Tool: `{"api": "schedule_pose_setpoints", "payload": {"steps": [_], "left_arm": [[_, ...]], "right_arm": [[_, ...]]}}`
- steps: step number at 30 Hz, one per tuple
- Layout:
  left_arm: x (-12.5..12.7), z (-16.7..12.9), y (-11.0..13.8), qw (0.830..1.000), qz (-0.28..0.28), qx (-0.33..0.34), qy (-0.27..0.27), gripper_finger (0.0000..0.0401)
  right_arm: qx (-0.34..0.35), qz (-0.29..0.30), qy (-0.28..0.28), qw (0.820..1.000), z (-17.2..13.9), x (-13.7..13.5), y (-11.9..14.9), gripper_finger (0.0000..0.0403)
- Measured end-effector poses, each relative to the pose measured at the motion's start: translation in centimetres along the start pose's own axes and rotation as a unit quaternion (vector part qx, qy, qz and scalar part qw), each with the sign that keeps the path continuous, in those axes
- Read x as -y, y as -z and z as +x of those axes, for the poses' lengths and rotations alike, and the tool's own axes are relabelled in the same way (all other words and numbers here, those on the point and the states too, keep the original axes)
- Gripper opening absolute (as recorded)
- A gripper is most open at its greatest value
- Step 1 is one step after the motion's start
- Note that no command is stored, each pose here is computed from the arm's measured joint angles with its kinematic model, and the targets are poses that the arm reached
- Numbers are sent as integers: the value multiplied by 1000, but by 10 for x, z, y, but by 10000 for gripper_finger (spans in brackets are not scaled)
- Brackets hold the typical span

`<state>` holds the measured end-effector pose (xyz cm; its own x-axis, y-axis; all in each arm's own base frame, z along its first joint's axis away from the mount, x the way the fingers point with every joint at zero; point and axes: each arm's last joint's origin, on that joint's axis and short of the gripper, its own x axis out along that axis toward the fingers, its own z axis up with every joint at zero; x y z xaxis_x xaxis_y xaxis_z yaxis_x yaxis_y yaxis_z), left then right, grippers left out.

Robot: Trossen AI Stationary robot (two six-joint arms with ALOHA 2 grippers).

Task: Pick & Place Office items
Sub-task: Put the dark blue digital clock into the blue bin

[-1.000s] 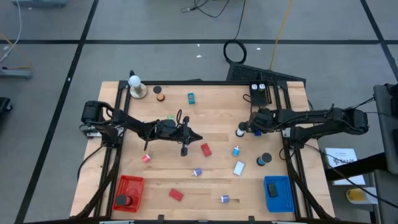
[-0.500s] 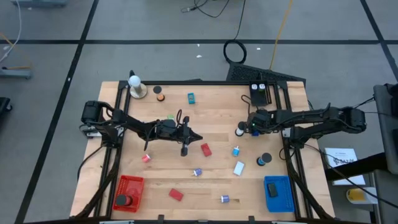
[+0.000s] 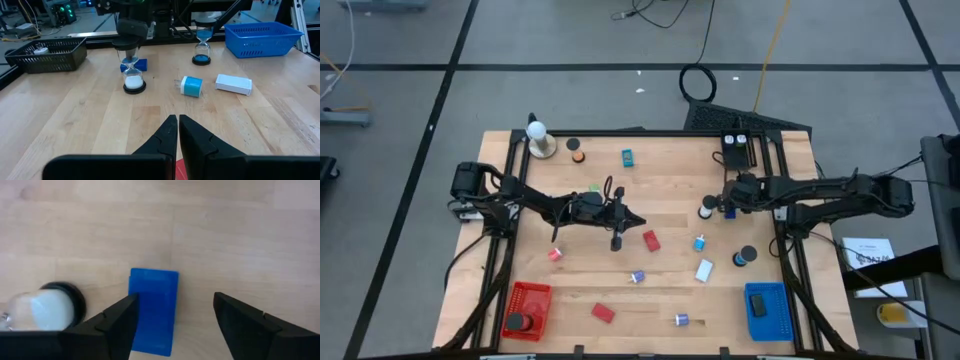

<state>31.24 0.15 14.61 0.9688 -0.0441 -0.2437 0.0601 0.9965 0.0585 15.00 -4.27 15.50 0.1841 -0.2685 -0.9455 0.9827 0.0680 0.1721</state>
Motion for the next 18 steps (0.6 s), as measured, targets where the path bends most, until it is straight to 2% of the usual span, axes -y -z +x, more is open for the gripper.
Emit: {"api": "schedule_pose_setpoints", "payload": {"steps": [8, 18], "left_arm": [[0, 0, 0, 1000, 0, 0, 0, 26], [0, 0, 0, 1000, 0, 0, 0, 26]], "right_arm": [[20, 11, -28, 999, -11, 4, -1, 267], [24, 15, -23, 999, 10, 7, 10, 267]]}}
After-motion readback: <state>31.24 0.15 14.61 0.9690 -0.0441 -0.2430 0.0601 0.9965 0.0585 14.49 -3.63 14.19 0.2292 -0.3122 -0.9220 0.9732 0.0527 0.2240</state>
